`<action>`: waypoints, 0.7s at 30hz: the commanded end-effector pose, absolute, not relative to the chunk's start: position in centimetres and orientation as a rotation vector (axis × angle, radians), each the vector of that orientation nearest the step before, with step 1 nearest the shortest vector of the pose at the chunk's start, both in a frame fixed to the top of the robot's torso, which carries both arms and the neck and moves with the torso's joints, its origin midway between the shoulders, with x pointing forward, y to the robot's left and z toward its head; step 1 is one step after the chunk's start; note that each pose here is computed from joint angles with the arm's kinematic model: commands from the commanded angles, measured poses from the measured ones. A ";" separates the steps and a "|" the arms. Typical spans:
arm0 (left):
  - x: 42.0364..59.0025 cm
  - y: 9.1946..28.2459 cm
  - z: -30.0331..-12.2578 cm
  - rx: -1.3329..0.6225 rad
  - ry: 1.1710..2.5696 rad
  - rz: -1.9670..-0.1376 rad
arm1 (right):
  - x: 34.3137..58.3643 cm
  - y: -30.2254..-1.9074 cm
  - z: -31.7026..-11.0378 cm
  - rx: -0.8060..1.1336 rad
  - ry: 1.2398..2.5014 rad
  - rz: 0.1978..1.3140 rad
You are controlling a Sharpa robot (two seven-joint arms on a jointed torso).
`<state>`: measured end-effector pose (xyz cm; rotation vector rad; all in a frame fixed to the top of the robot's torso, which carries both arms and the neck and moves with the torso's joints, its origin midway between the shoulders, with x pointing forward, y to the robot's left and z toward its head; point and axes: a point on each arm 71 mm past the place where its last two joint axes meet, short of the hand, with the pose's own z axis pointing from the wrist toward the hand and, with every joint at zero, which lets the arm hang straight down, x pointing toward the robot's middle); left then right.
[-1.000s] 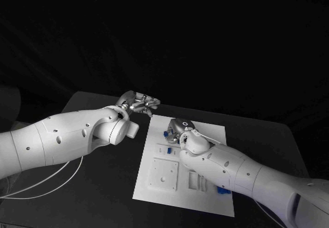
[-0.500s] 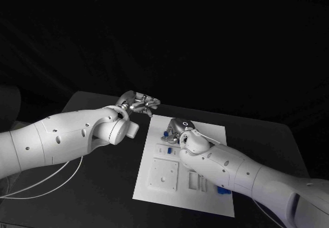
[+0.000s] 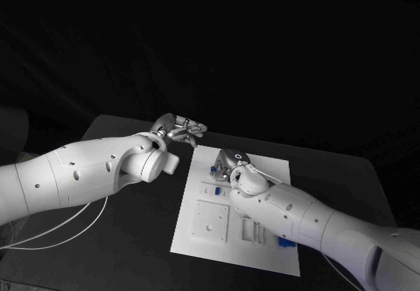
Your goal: Assemble the parts on the task board
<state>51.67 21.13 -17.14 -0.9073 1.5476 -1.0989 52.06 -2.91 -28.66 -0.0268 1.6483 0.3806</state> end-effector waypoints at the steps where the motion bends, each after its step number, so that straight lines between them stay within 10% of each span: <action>1: 51.7 20.8 -17.0 -0.902 1.556 -1.116 | 52.0 -2.9 -28.9 -0.037 1.650 0.370; 21: 51.7 21.0 -17.0 -0.903 1.559 -1.114 | 51.7 -2.8 -28.7 -0.067 1.586 0.410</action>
